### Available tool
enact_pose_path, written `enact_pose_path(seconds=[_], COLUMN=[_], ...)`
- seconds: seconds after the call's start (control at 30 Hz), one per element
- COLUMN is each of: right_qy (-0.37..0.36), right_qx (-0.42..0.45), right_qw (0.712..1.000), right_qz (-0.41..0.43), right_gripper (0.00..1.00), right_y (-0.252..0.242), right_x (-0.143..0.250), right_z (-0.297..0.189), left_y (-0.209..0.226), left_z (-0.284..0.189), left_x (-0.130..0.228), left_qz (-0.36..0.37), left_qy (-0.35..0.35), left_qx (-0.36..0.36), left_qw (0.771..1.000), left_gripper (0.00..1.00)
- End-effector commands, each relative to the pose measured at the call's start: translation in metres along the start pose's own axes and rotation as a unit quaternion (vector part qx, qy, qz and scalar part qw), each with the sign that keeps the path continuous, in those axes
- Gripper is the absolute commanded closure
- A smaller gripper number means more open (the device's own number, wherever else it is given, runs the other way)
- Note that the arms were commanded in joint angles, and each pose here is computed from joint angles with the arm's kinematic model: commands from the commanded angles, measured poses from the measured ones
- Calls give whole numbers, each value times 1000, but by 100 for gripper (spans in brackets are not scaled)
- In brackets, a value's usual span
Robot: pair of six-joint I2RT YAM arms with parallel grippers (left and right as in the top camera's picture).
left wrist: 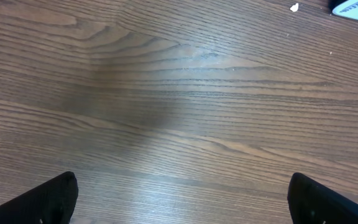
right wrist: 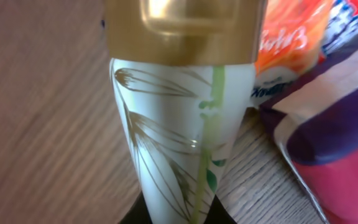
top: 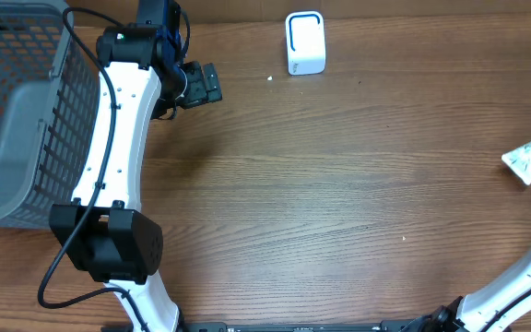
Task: Scan the item barcode
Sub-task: 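Carry the tube to the right table edge and release it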
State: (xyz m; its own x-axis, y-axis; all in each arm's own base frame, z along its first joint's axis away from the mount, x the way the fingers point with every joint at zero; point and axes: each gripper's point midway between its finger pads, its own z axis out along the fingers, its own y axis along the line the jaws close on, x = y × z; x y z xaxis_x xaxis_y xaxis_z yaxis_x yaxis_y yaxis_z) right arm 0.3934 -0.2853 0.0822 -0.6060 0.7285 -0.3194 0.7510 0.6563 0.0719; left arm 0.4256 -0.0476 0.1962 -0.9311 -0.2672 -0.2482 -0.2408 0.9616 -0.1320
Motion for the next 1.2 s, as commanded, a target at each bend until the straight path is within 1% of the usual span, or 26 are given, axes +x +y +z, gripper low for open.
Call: enact_pose_path(seconds=[0.0, 0.03, 0.07, 0.13, 0.27, 0.33, 0.4, 0.5, 0.57, 0.6, 0.7, 0.73, 0.77, 0.8, 0.83, 0.9, 0.93, 1.0, 1.07, 1.17], right_qy=[-22, -22, -24, -27, -35, -36, -37, -38, -36, -34, -8, 2, 13, 22, 33, 43, 44, 36, 29, 32], right_qx=[-5, -5, -6, 0, 47, 64, 63, 34, -31, -62, -171, -185, -188, -181, -166, -118, -86, -20, 27, 47], right_qw=[998, 998, 998, 998, 997, 996, 996, 998, 998, 996, 983, 980, 979, 980, 982, 988, 991, 996, 998, 998], right_qz=[-58, -60, -59, -59, -57, -52, -42, -41, -49, -52, -68, -71, -77, -80, -81, -88, -94, -74, -52, -38], right_gripper=[88, 86, 76, 63, 53, 52, 53, 54, 55, 58, 60, 63, 69, 72, 73, 73, 69, 58, 55, 55], right_y=[3, 3, 3, 2, -14, -20, -19, -6, 22, 34, 81, 88, 95, 97, 96, 89, 83, 65, 49, 37], right_x=[-8, -8, -10, -11, -14, -15, -16, -16, -15, -13, 1, 7, 14, 20, 27, 37, 41, 44, 48, 55], right_z=[-9, -9, -9, -9, -10, -11, -14, -21, -28, -30, -40, -40, -40, -37, -32, -19, -11, 3, 13, 23], left_y=[-2, -2, -2, -2, -2, -2, -2, -2, -2, -2, -2, -2, -2, -2, -2, -2, -2, -2, -2, -2], left_z=[-2, -2, -2, -2, -2, -2, -2, -2, -2, -2, -2, -2, -2, -2, -2, -2, -2, -2, -2, -2], left_x=[-4, -4, -4, -4, -4, -4, -4, -4, -4, -4, -4, -4, -4, -4, -4, -4, -4, -4, -4, -4], left_qz=[-4, -4, -4, -4, -4, -4, -4, -4, -4, -4, -4, -4, -4, -4, -4, -4, -4, -4, -4, -4], left_qy=[-6, -6, -6, -6, -6, -6, -6, -6, -6, -6, -6, -6, -6, -6, -6, -6, -6, -6, -6, -6], left_qx=[1, 1, 1, 1, 1, 1, 1, 1, 1, 1, 1, 1, 1, 1, 1, 1, 1, 1, 1, 1], left_qw=[1000, 1000, 1000, 1000, 1000, 1000, 1000, 1000, 1000, 1000, 1000, 1000, 1000, 1000, 1000, 1000, 1000, 1000, 1000, 1000], left_gripper=[0, 0, 0, 0, 0, 0, 0, 0, 0, 0, 0, 0, 0, 0, 0, 0, 0, 0, 0, 0])
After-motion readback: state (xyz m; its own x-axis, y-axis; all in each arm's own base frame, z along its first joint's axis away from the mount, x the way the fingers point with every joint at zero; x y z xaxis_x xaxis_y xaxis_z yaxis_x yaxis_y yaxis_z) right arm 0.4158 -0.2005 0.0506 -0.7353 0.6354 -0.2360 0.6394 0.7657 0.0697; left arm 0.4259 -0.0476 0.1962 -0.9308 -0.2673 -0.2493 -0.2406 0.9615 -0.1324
